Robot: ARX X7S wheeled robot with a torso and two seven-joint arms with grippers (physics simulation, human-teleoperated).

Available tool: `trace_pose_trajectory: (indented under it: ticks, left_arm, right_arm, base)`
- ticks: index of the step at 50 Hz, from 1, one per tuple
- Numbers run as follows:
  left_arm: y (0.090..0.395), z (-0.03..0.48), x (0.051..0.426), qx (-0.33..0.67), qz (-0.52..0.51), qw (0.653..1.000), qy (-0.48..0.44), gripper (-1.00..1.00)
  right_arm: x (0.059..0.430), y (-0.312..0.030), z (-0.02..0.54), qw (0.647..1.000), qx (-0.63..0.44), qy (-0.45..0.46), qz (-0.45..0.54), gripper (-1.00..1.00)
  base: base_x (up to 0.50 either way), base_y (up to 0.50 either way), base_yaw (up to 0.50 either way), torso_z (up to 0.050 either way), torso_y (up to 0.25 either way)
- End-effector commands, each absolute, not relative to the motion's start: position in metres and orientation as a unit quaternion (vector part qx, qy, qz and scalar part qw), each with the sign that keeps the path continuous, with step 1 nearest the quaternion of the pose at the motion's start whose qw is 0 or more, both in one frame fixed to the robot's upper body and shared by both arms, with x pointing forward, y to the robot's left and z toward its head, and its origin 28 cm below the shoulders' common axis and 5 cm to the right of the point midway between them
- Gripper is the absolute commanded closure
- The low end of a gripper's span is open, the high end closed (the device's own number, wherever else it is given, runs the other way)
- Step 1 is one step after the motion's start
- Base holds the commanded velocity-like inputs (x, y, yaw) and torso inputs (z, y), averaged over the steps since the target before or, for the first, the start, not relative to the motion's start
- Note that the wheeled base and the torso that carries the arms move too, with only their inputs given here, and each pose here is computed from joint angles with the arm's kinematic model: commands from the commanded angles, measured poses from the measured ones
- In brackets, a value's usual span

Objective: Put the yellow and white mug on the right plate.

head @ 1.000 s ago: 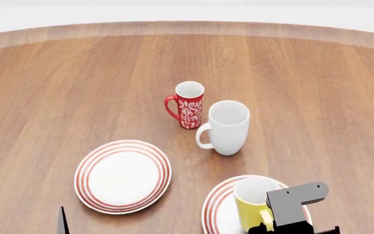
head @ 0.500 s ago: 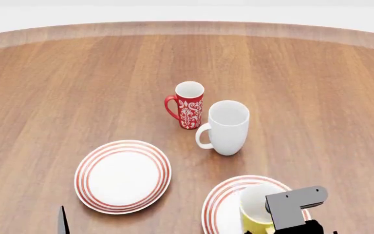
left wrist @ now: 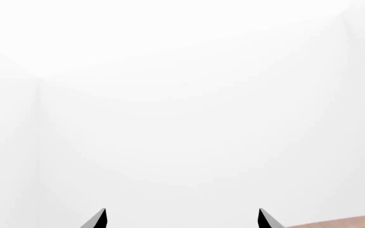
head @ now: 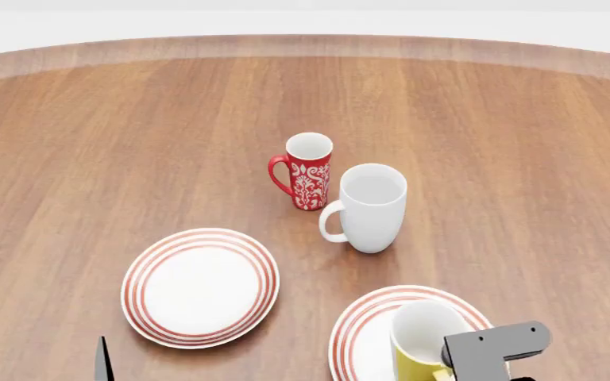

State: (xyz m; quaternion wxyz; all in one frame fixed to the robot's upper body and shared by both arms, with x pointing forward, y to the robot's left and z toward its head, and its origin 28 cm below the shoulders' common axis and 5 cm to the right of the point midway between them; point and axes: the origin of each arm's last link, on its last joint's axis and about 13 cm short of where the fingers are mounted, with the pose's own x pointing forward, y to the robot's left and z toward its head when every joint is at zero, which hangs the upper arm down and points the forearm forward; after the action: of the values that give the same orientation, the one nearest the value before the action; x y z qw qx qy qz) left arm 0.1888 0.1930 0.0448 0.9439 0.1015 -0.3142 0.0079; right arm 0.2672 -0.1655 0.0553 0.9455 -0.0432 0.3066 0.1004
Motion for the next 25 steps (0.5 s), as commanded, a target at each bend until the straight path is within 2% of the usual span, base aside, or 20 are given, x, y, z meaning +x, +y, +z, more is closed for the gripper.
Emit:
trace_pose_trajectory:
  ticks: [1,8,9,12,13,16,25]
  left_arm:
    - [0.193,0.049,0.189,0.102,0.011,0.941,-0.322,-1.00]
    - [0.193,0.050,0.189,0.101,0.014,0.941,-0.322,-1.00]
    - [0.193,0.050,0.189,0.101,0.014,0.941,-0.323,-1.00]
    - [0.193,0.050,0.189,0.103,0.016,0.940,-0.325,-1.00]
    - [0.193,0.051,0.189,0.103,0.017,0.940,-0.325,-1.00]
    - [0.194,0.051,0.189,0.104,0.018,0.939,-0.326,-1.00]
    - [0.199,0.055,0.190,0.094,0.019,0.948,-0.303,-1.00]
  right_arm:
    - [0.240,-0.167,0.065,0.950,-0.010,0.293,0.106,-1.00]
    - [0.216,-0.164,0.073,0.973,0.003,0.215,0.087,-1.00]
    - [0.210,-0.162,0.070,0.978,-0.028,0.187,0.090,-1.00]
    - [0.201,-0.160,0.070,0.979,-0.010,0.184,0.082,-1.00]
    - [0.195,-0.157,0.069,0.985,-0.024,0.153,0.080,-1.00]
    - [0.191,-0.154,0.067,0.989,0.010,0.134,0.063,-1.00]
    - [0.185,-0.145,0.047,1.000,0.003,0.019,0.009,-1.00]
  base:
    - [0.00,0.00,0.00,0.000,0.000]
    - [0.00,0.00,0.00,0.000,0.000]
    - [0.00,0.00,0.00,0.000,0.000]
    - [0.00,0.00,0.00,0.000,0.000]
    - [0.00,0.00,0.00,0.000,0.000]
    - [0.00,0.00,0.00,0.000,0.000]
    - [0.00,0.00,0.00,0.000,0.000]
